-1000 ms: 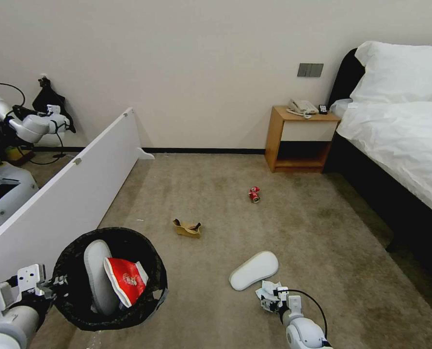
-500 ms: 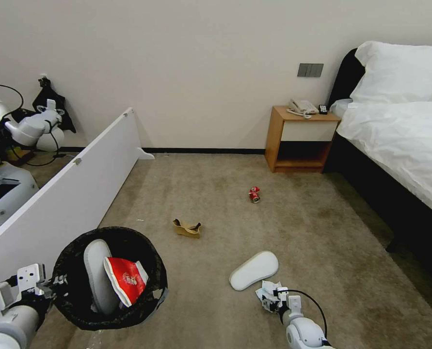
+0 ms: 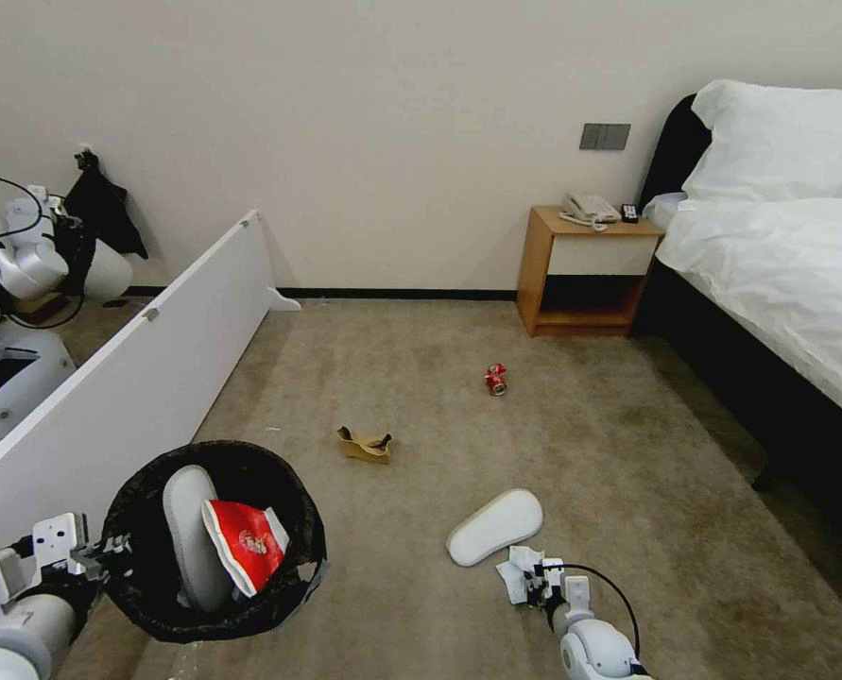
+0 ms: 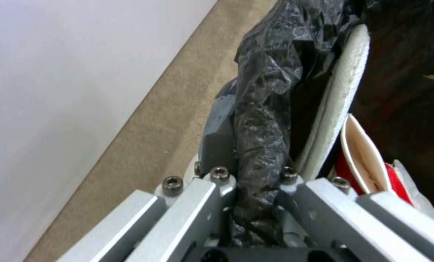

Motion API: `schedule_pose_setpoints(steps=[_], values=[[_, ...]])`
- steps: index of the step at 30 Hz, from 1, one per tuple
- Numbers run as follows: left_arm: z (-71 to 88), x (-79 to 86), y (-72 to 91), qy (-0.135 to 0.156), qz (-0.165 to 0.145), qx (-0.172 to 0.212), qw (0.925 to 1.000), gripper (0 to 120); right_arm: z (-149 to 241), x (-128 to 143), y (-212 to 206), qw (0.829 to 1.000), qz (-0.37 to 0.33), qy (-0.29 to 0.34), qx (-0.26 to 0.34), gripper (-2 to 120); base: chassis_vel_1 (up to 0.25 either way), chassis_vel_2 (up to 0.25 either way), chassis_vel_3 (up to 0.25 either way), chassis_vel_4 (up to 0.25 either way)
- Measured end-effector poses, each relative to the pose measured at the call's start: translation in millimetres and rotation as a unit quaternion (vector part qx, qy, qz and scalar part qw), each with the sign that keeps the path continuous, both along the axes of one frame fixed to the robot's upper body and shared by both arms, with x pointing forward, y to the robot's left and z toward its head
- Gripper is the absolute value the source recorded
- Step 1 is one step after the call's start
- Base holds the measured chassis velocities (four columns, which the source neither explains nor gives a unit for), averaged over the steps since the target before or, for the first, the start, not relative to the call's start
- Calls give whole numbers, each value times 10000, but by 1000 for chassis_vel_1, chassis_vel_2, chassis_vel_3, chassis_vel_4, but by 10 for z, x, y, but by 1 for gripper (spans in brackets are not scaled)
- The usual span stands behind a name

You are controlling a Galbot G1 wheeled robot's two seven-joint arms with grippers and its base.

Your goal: Pick up the trash bin, then pick up the garbage from the floor and place it into the trash bin.

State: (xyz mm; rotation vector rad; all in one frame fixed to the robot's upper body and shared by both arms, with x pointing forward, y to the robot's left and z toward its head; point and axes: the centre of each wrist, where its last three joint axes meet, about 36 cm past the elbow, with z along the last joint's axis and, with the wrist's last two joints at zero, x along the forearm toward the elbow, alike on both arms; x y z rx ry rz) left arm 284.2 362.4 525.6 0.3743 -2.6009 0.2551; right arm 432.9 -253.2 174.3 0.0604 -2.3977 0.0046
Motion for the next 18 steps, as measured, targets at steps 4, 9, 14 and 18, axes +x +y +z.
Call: schedule_pose_setpoints(steps=[4,9,14,18], values=[[6,-2,-7,-8,-9,0,10000,1,4,2,-5,10000,-6,-10,-7,0,0,0,0,0],[8,-9,-13,-4,-14,2,10000,1,13,1,-16,10000,-10,-30,-24,0,0,0,0,0],[11,-11,-17,-9,-18,-1,10000,1,52,-4,-45,9998,29,-203,-69,0,0,0,0,0],[6,-8,-28,-3,-37,-12,10000,1,343,19,-102,9955,156,-930,22,0,0,0,0,0]])
